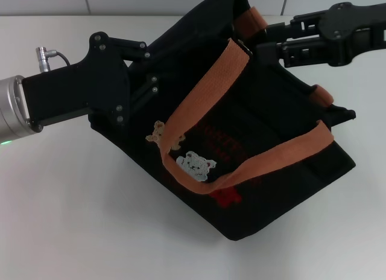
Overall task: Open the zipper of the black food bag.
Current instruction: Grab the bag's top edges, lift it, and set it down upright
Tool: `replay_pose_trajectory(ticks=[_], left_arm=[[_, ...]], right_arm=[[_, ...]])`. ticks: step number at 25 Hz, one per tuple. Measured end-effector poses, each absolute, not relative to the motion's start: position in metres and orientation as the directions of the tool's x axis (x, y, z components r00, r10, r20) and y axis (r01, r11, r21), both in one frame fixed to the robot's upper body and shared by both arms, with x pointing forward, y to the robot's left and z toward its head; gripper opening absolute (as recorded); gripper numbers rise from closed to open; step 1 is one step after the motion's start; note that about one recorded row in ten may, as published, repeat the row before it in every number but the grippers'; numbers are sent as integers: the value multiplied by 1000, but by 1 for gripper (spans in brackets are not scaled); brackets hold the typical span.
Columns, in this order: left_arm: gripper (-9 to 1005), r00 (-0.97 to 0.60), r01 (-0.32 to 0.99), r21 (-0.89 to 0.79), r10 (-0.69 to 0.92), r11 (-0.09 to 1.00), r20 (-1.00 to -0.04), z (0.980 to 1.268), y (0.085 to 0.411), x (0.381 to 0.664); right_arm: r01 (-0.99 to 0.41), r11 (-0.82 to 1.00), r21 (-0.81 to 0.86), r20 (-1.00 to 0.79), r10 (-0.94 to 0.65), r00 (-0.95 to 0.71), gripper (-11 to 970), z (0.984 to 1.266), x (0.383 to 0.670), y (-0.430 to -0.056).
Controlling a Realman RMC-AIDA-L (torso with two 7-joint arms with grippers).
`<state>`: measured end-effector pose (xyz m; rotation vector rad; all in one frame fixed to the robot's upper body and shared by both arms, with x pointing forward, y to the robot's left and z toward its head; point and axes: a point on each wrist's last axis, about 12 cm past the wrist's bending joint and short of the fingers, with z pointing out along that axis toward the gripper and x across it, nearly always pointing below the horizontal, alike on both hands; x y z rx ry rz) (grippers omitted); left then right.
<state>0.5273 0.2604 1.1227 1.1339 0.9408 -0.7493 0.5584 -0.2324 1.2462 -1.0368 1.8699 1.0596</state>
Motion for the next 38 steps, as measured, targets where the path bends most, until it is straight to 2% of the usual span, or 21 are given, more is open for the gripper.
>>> replay_pose_trajectory(ticks=[6, 10, 18, 35, 38], left_arm=[[119, 430, 873, 408, -30, 267, -902, 1122, 260, 527], [119, 433, 872, 411, -30, 266, -901, 1123, 259, 528], [118, 438, 870, 415, -28, 266, -899, 1123, 259, 528], [118, 435, 868, 411, -26, 278, -900, 1120, 261, 526], [118, 436, 867, 412, -26, 279, -900, 1120, 261, 525]], right_arm=[[-885, 351, 306, -851, -316, -419, 573, 1247, 567, -217], [-882, 356, 309, -828, -356, -433, 579, 1247, 571, -205], [-879, 389, 275, -793, -426, -436, 441, 1245, 578, -194], [-900, 384, 205, -824, -428, -371, 60, 1246, 578, -196], [-902, 384, 197, -825, -431, -364, 29, 1246, 576, -198]])
